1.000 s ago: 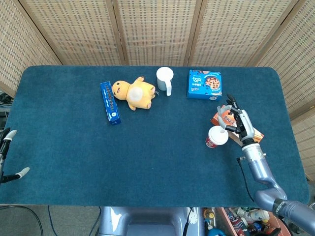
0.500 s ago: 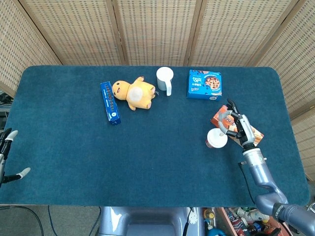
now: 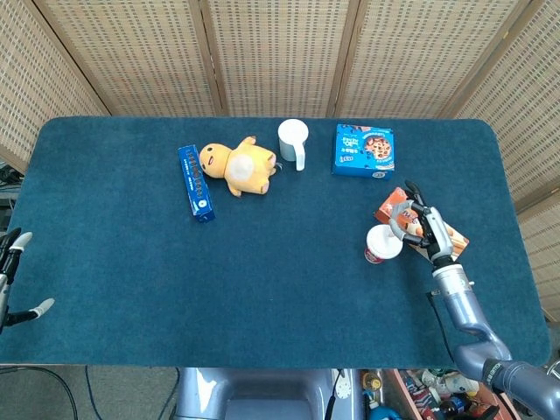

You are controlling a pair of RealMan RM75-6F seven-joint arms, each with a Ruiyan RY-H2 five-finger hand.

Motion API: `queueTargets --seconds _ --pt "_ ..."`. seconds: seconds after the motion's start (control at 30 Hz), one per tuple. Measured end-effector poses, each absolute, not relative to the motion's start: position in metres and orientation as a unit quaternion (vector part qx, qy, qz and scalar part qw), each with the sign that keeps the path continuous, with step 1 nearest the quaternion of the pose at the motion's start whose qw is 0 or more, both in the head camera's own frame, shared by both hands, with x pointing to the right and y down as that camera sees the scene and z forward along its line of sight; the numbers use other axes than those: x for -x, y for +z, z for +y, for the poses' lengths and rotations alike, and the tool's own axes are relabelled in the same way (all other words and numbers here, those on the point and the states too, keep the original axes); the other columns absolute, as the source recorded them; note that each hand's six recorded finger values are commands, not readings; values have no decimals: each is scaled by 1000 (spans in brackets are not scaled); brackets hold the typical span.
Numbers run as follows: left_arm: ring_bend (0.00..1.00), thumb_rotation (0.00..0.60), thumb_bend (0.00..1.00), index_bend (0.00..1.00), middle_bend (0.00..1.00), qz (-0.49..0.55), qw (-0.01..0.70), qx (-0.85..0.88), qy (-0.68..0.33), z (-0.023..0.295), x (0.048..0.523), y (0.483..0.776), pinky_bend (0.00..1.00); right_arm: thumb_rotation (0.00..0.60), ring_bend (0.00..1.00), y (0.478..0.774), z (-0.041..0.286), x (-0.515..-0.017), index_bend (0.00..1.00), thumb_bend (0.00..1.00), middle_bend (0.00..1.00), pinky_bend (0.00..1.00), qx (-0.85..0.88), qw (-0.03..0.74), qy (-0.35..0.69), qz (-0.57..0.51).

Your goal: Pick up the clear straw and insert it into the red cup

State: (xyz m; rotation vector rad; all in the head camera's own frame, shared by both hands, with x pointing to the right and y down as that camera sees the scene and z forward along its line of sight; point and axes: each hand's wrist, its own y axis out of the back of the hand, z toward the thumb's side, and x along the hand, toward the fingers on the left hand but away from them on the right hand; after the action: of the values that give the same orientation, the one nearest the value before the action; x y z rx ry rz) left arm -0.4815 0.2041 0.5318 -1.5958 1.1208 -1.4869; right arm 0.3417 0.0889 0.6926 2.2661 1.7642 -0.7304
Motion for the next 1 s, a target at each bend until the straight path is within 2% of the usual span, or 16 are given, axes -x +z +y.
queueTargets --seconds 0.2,0.4,0.5,0.7,0.83,1.0 --pt "0 600 148 0 0 430 337 613 -571 204 481 532 0 600 0 693 89 -338 693 544 0 0 -771 76 -253 580" --pt "0 600 148 0 0 431 337 613 -571 204 482 532 0 600 0 693 89 -340 602 528 0 0 -771 73 -257 579" --pt "0 600 147 0 0 431 337 613 -570 204 482 532 0 600 0 694 90 -342 522 524 0 0 -770 69 -263 577" --pt "0 600 147 0 0 429 338 613 -570 205 481 532 0 600 0 694 92 -345 378 390 0 0 -772 69 -265 573" --pt "0 600 148 0 0 429 339 613 -570 205 481 532 0 600 0 693 91 -345 359 316 0 0 -774 69 -264 571" --pt "0 600 147 0 0 430 339 613 -570 205 481 531 0 600 0 692 92 -345 357 311 0 0 -776 66 -266 568"
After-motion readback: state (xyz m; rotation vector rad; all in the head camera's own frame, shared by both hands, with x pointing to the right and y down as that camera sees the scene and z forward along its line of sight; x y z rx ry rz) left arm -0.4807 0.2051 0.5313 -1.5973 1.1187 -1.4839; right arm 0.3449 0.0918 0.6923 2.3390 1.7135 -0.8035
